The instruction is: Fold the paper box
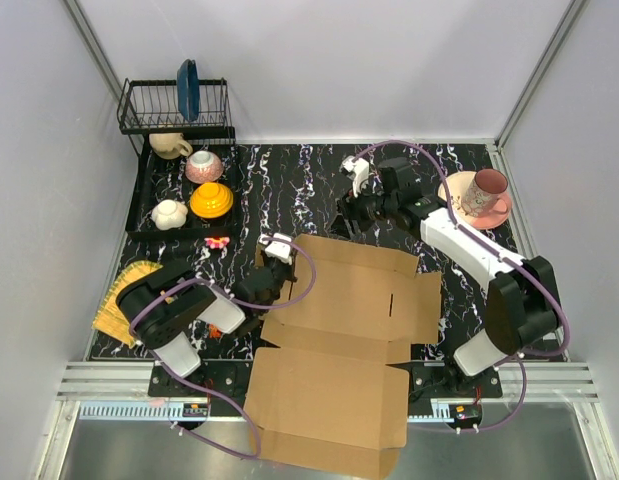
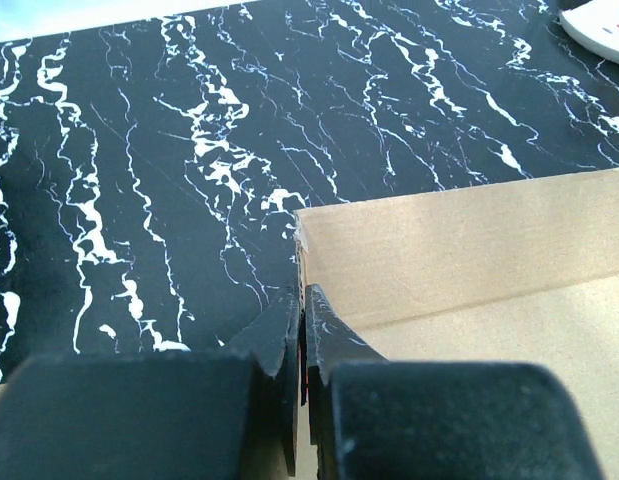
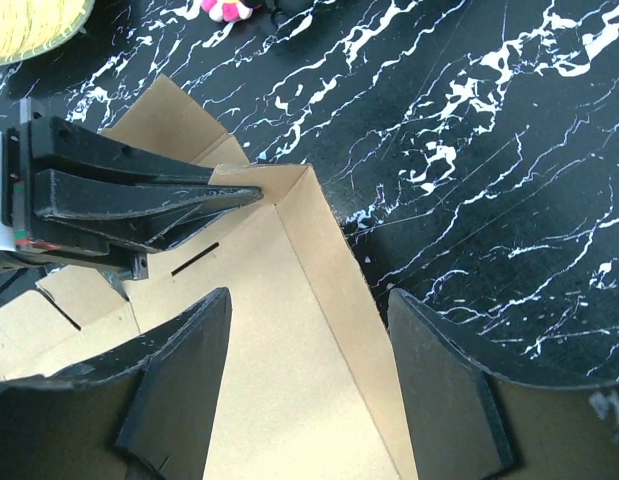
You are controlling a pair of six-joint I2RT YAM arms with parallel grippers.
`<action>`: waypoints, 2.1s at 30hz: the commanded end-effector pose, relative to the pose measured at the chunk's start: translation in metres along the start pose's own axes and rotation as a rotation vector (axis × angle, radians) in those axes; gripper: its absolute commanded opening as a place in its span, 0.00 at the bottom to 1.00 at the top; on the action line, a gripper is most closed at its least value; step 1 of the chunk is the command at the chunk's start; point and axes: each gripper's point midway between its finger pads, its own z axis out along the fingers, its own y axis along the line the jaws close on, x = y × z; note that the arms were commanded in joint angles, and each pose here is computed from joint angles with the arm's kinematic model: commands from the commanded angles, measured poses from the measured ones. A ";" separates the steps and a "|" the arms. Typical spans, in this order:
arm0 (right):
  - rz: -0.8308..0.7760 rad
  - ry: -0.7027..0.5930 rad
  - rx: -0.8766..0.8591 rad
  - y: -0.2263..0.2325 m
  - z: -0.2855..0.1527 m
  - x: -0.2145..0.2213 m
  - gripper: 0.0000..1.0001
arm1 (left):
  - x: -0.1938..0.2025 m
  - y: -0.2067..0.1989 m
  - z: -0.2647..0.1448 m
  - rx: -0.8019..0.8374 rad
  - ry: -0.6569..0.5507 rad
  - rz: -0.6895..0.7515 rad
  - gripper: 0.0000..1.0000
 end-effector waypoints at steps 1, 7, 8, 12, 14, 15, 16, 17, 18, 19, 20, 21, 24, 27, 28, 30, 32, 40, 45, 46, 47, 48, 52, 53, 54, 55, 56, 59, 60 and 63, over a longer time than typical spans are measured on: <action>-0.067 0.004 -0.048 0.001 0.013 0.005 0.70 | -0.119 -0.014 -0.007 0.071 -0.424 -0.124 0.00; -0.093 0.060 -0.034 -0.007 0.035 0.018 0.70 | -0.125 -0.022 -0.012 0.108 -0.439 -0.117 0.00; -0.097 0.066 -0.028 -0.008 0.038 0.019 0.69 | -0.125 -0.023 -0.011 0.114 -0.439 -0.116 0.00; -0.118 0.056 -0.012 -0.014 0.046 0.016 0.70 | -0.125 -0.028 -0.013 0.127 -0.440 -0.093 0.00; -0.121 0.071 -0.015 -0.015 0.051 0.019 0.70 | -0.126 -0.028 -0.013 0.130 -0.443 -0.092 0.00; -0.124 0.071 -0.017 -0.015 0.052 0.016 0.70 | -0.126 -0.029 -0.013 0.135 -0.442 -0.092 0.00; -0.120 0.081 -0.019 -0.016 0.054 0.019 0.70 | -0.127 -0.030 -0.013 0.139 -0.446 -0.093 0.00; -0.114 0.093 -0.021 -0.017 0.058 0.023 0.69 | -0.127 -0.031 -0.013 0.144 -0.446 -0.094 0.00; -0.113 0.095 -0.028 -0.016 0.059 0.024 0.69 | -0.128 -0.032 -0.014 0.147 -0.449 -0.095 0.00; -0.111 0.104 -0.030 -0.016 0.061 0.027 0.69 | -0.128 -0.033 -0.014 0.148 -0.448 -0.093 0.00; -0.108 0.115 -0.034 -0.017 0.065 0.031 0.68 | -0.130 -0.033 -0.014 0.148 -0.452 -0.093 0.00; -0.104 0.123 -0.036 -0.017 0.067 0.035 0.67 | -0.129 -0.032 -0.014 0.146 -0.451 -0.092 0.00; -0.095 0.146 -0.048 -0.015 0.073 0.043 0.64 | -0.128 -0.032 -0.015 0.144 -0.449 -0.091 0.00; -0.088 0.166 -0.057 -0.014 0.077 0.052 0.61 | -0.127 -0.033 -0.015 0.146 -0.446 -0.093 0.00; -0.085 0.171 -0.059 -0.014 0.077 0.054 0.60 | -0.129 -0.033 -0.015 0.145 -0.450 -0.095 0.00; -0.078 0.179 -0.069 -0.013 0.077 0.057 0.57 | -0.128 -0.032 -0.014 0.141 -0.447 -0.089 0.00; -0.071 0.184 -0.066 -0.013 0.077 0.060 0.50 | -0.126 -0.031 -0.013 0.136 -0.444 -0.088 0.00; -0.036 0.224 -0.076 -0.009 0.073 0.079 0.22 | -0.121 -0.025 -0.009 0.096 -0.428 -0.101 0.00; -0.033 0.233 -0.021 -0.013 0.064 0.084 0.05 | -0.119 -0.017 -0.007 0.044 -0.422 -0.124 0.02; -0.035 0.230 -0.003 -0.015 0.062 0.082 0.00 | -0.121 -0.015 -0.005 0.029 -0.427 -0.128 0.05; -0.045 0.220 0.016 -0.016 0.058 0.077 0.00 | -0.122 -0.014 -0.005 0.020 -0.429 -0.133 0.10; -0.052 0.224 0.064 -0.023 0.055 0.077 0.00 | -0.124 -0.010 -0.005 -0.002 -0.433 -0.139 0.24; -0.104 0.225 0.235 -0.043 0.034 0.063 0.00 | -0.141 0.003 -0.008 -0.070 -0.469 -0.216 0.77; -0.131 0.205 0.271 -0.045 0.026 0.053 0.00 | -0.141 0.005 -0.008 -0.084 -0.458 -0.215 0.81; -0.152 0.200 0.350 -0.055 0.017 0.047 0.00 | -0.144 0.008 -0.009 -0.099 -0.455 -0.213 0.84; -0.167 0.195 0.378 -0.058 0.011 0.043 0.00 | -0.148 0.008 -0.009 -0.107 -0.451 -0.211 0.86; -0.192 0.175 0.417 -0.060 0.002 0.033 0.00 | -0.150 0.009 -0.009 -0.113 -0.421 -0.195 0.86; -0.248 0.151 0.547 -0.071 -0.019 0.019 0.00 | -0.154 0.012 -0.011 -0.137 -0.356 -0.196 0.87; -0.261 0.157 0.609 -0.078 -0.026 0.021 0.00 | -0.154 0.015 -0.012 -0.151 -0.341 -0.199 0.88; -0.324 0.134 0.717 -0.084 -0.042 0.020 0.00 | -0.149 0.029 -0.022 -0.219 -0.279 -0.227 0.88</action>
